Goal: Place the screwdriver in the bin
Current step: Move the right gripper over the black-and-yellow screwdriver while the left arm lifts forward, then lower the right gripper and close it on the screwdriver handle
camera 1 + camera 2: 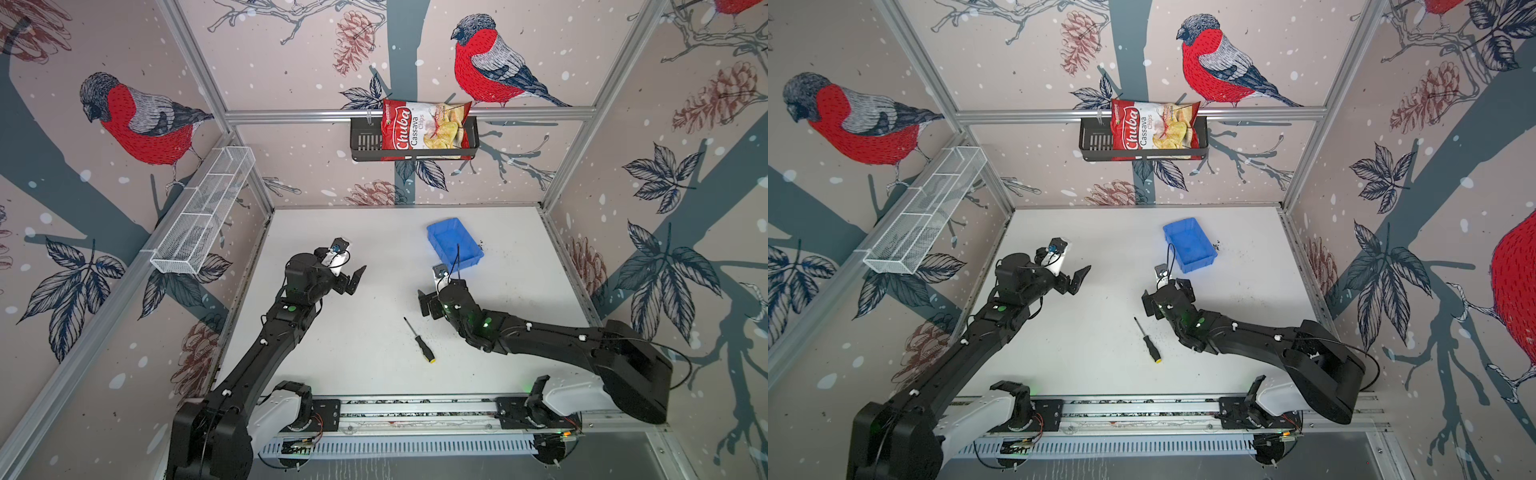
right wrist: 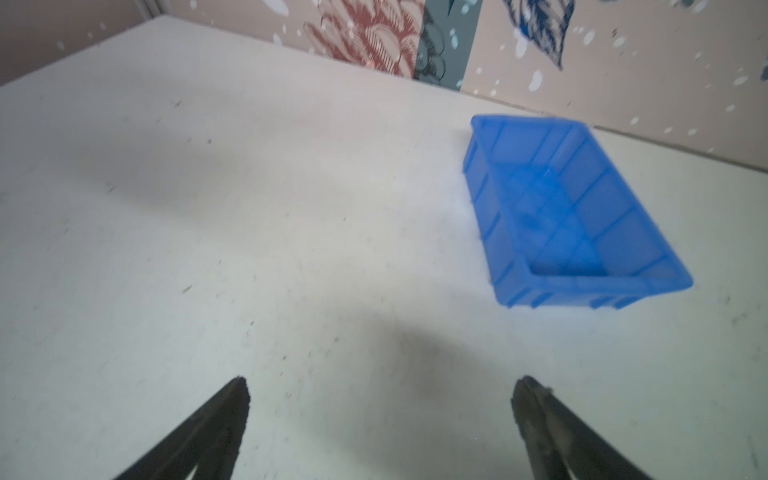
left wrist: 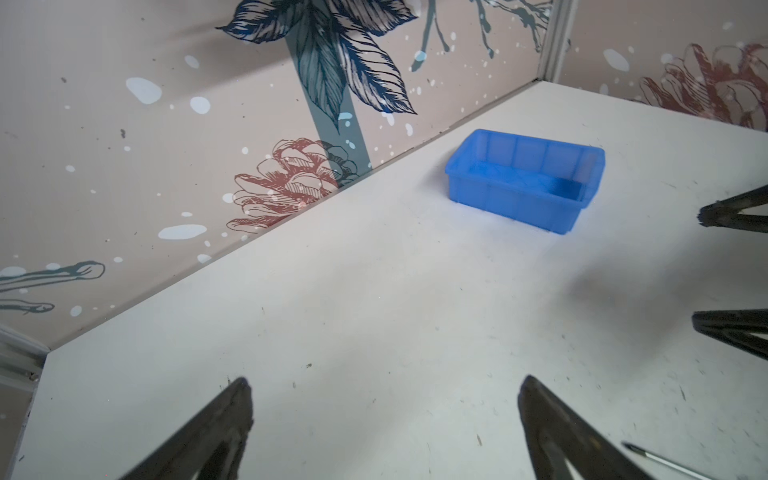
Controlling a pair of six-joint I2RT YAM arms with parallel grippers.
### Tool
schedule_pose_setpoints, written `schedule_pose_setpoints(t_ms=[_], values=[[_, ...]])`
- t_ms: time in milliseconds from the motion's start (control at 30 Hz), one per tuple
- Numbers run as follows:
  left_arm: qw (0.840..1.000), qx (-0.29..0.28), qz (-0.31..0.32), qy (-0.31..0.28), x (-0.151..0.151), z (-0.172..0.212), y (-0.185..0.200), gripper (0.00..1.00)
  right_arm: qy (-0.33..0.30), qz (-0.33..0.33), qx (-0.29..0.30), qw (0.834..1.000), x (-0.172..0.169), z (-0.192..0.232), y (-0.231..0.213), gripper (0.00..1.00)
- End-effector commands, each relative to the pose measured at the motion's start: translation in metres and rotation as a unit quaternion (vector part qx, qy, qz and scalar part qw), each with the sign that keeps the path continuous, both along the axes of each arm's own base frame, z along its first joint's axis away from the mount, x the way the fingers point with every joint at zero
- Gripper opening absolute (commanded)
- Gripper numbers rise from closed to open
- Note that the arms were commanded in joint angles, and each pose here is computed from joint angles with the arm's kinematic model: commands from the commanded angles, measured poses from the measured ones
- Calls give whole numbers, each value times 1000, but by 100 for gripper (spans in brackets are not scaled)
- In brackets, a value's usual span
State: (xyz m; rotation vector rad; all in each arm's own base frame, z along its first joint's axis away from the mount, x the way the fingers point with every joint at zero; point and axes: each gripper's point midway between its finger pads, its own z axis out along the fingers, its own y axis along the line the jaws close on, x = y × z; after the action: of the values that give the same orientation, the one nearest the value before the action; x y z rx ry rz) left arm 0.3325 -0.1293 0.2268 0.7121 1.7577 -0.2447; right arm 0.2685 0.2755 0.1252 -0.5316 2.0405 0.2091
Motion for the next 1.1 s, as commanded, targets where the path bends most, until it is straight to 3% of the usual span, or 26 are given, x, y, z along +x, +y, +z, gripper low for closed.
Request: schedule_pose_setpoints(t_ms=[0,400,767,1067], values=[[998,44,-54,-3,-19,-11,-7,98,67,-3,-18,998,-28,-21,-5,100],[983,82,-150,-63,-49,-32,-24,98,175,36,-35,983,-92,-53,2,100],[982,102,-148,-60,-50,-42,-21,98,231,61,-80,968,-115,-89,9,96],[982,100,-151,-54,-51,-49,-21,98,245,58,-103,962,-119,-104,3,88]])
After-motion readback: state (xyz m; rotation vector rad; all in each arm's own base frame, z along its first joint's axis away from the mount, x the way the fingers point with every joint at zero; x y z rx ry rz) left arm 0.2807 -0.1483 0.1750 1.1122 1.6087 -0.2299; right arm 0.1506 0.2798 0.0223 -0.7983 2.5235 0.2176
